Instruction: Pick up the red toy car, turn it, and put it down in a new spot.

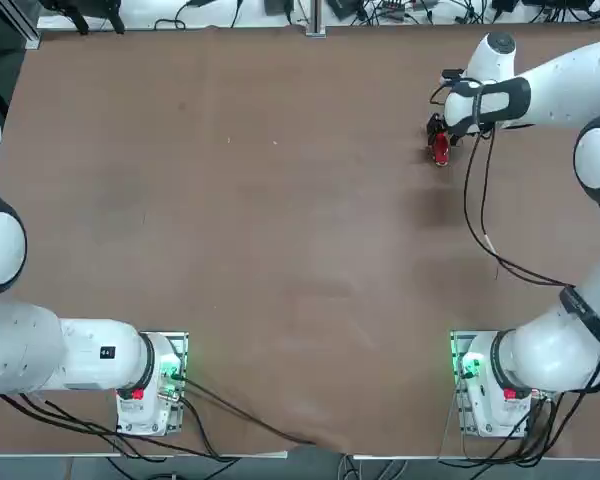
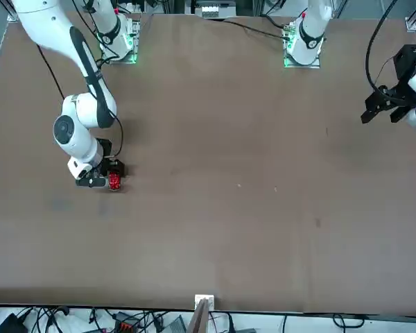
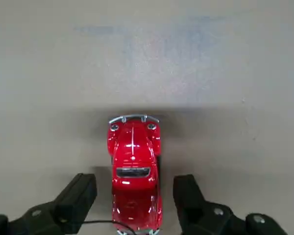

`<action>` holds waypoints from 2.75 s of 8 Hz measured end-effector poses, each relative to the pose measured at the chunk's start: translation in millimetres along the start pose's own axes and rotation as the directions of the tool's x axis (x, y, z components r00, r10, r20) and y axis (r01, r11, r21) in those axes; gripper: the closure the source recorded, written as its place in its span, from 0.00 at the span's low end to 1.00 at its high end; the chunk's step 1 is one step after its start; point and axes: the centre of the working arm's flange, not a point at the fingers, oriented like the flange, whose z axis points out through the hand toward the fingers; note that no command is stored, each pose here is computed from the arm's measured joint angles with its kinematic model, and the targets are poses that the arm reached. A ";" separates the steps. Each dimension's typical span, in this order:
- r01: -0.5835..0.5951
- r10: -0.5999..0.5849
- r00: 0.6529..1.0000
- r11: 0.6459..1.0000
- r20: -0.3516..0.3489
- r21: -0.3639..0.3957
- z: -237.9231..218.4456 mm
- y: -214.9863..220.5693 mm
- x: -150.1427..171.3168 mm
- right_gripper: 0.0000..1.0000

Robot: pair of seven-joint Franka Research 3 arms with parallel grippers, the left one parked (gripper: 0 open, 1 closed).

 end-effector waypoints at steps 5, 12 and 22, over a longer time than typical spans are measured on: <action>-0.012 0.012 0.999 1.000 0.035 -0.004 -4.3 1.6 -1.9 0.51; -0.306 0.314 0.930 0.949 0.191 -0.069 -218.5 76.5 53.1 0.51; -0.999 0.997 -0.035 -0.038 -0.076 -0.035 -164.3 356.0 54.9 0.51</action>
